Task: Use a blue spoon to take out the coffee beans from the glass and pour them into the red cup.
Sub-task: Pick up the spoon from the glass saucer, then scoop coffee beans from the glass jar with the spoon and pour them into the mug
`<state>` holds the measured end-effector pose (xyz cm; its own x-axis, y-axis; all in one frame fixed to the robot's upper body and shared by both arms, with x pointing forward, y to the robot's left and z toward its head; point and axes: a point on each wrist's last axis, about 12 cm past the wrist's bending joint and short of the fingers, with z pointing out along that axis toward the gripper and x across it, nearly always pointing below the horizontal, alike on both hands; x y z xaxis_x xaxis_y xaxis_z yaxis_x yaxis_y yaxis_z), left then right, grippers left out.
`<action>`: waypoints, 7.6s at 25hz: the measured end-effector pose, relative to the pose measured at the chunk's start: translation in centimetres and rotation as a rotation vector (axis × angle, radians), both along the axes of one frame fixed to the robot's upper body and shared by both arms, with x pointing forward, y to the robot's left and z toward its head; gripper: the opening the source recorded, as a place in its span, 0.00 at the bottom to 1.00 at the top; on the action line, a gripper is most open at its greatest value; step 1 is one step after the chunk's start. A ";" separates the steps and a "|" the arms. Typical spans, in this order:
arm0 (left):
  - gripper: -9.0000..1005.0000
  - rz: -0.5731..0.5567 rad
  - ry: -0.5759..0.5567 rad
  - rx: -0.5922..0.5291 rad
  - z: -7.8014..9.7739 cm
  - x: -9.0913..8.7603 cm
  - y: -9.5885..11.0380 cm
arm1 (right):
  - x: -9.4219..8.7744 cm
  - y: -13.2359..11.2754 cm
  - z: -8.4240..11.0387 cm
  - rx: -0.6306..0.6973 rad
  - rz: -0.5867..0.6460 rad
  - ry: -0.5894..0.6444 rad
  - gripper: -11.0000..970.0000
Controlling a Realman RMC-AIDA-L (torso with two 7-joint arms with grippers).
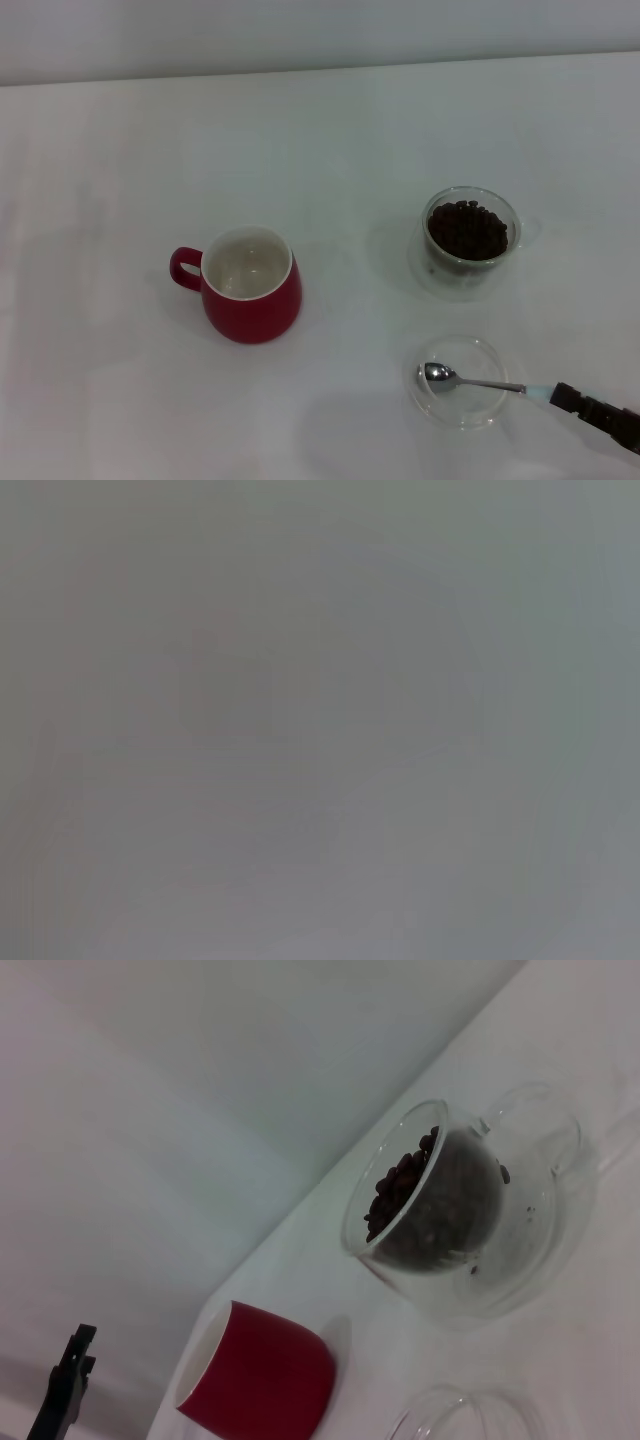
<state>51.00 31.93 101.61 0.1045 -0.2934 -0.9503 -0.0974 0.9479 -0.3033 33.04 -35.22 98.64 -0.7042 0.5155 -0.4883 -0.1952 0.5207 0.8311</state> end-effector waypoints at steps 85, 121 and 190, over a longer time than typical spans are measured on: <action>0.78 -0.003 0.009 -0.010 -0.1 0.1 -0.2 | 13.9 -4.5 10.0 -0.292 0.127 -0.600 0.16; 0.78 -0.017 0.000 -0.032 0.0 0.3 -0.7 | 15.3 -3.3 8.6 -0.394 0.236 -0.525 0.16; 0.77 -0.012 0.013 -0.015 0.1 0.7 -0.3 | 17.2 -3.4 8.2 -0.094 0.078 -0.052 0.16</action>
<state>51.72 31.63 101.71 0.0889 -0.3090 -0.9469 -0.0898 0.9443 -0.3166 50.20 -38.61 106.79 -0.7126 0.4105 -0.5690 -0.2798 0.5775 0.7670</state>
